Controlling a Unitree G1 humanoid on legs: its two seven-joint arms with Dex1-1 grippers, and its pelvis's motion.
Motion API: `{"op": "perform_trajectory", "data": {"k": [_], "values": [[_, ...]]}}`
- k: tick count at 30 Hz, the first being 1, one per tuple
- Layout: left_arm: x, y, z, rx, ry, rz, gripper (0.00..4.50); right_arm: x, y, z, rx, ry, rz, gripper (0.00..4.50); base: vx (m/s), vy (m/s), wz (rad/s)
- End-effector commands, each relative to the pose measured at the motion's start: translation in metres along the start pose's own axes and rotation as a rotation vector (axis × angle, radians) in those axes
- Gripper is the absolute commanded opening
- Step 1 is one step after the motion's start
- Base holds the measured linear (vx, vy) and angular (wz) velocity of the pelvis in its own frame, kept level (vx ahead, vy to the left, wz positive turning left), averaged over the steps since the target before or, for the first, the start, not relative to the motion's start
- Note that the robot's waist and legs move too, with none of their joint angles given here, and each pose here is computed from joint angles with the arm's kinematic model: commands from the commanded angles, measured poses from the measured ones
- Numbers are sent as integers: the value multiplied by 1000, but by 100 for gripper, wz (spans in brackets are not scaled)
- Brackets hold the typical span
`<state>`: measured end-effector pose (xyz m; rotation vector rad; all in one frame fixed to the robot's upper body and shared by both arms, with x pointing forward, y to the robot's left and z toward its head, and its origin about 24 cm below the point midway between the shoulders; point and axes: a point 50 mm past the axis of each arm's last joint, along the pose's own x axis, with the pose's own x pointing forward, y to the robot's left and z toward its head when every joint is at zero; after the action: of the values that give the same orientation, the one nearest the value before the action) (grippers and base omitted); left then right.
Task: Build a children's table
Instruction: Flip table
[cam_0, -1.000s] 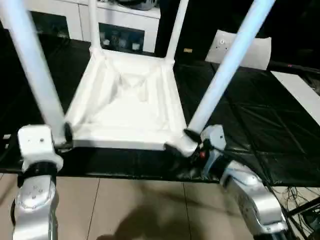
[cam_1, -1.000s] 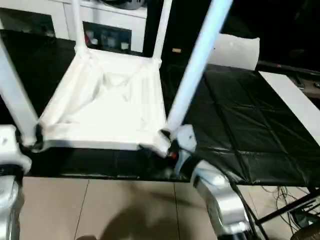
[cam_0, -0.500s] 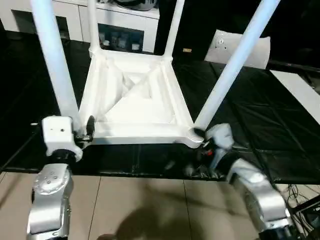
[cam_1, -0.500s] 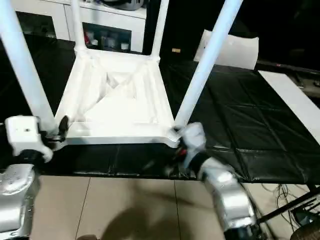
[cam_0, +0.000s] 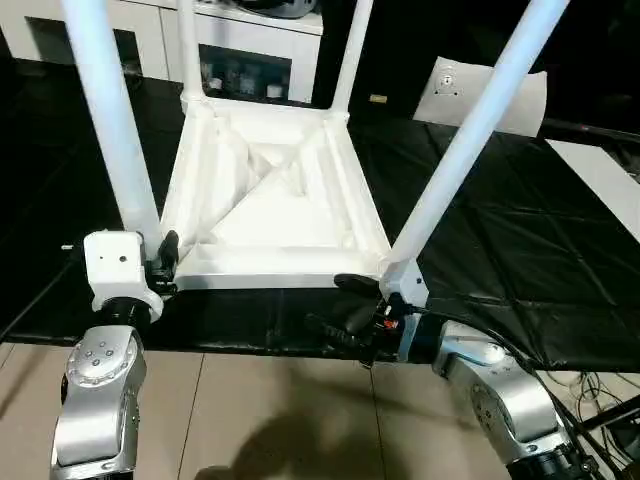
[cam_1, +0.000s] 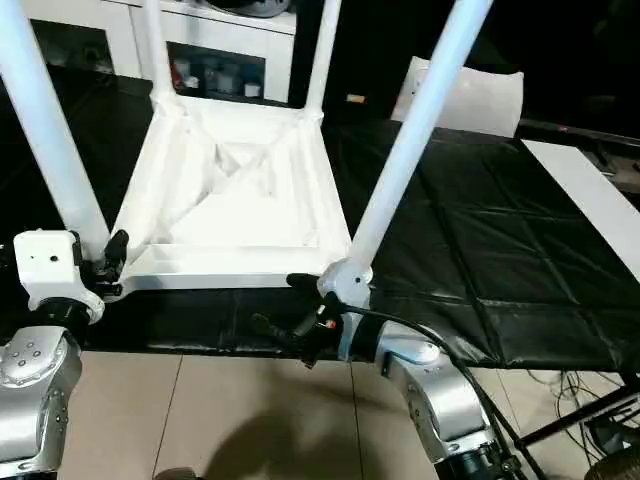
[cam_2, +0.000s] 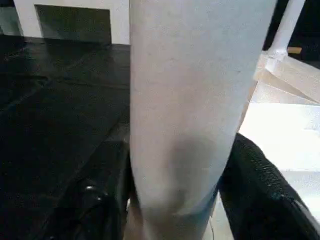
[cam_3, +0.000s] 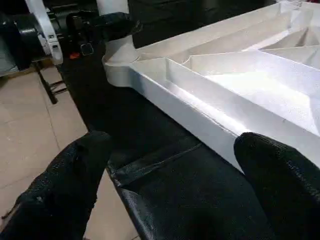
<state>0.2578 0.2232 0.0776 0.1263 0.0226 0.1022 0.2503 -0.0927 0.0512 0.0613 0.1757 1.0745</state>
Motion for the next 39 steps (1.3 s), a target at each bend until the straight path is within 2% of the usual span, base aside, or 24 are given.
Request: {"op": "perform_trajectory", "data": {"k": [1, 6, 10, 12, 13, 17, 19, 24, 25, 27, 31, 39], "values": [[1, -11, -4, -17, 25, -53, 217, 0, -1, 7, -14, -14, 15, 450, 0, 0, 0], [0, -13, -5, -38, 37, -64, 204, 0, 2, 7, -6, -17, 35, 450, 0, 0, 0], [-1, -19, -8, -215, 68, -73, 202, 2, 3, 5, 26, -16, 32, 450, 0, 0, 0], [-1, -24, -8, -340, 80, -65, 202, 3, 2, 4, 47, -11, 11, 450, 0, 0, 0], [-2, -31, -8, -456, 100, -71, 202, 4, 0, 3, 52, -4, -16, 450, 0, 0, 0], [-4, -42, -8, -509, 128, -118, 202, 5, -4, 0, 57, 4, -67, 450, 0, 0, 0], [-7, -54, -7, -556, 150, -160, 202, 8, -11, -4, 92, 7, -165, 450, 0, 0, 0], [-9, -63, -6, -555, 166, -195, 202, 10, -22, -7, 201, -33, -315, 450, 0, 0, 0], [-9, -64, -5, -559, 174, -203, 202, 13, -25, -5, 257, -79, -337, 450, 0, 0, 0], [-10, -64, -4, -562, 178, -208, 202, 15, -26, -3, 298, -115, -337, 450, 0, 0, 0], [-10, -67, -1, -573, 190, -238, 202, 22, -38, 2, 393, -198, -423, 450, 0, 0, 0], [-10, -72, 1, -551, 212, -291, 202, 39, -48, 9, 567, -300, -405, 450, 0, 0, 0]]}}
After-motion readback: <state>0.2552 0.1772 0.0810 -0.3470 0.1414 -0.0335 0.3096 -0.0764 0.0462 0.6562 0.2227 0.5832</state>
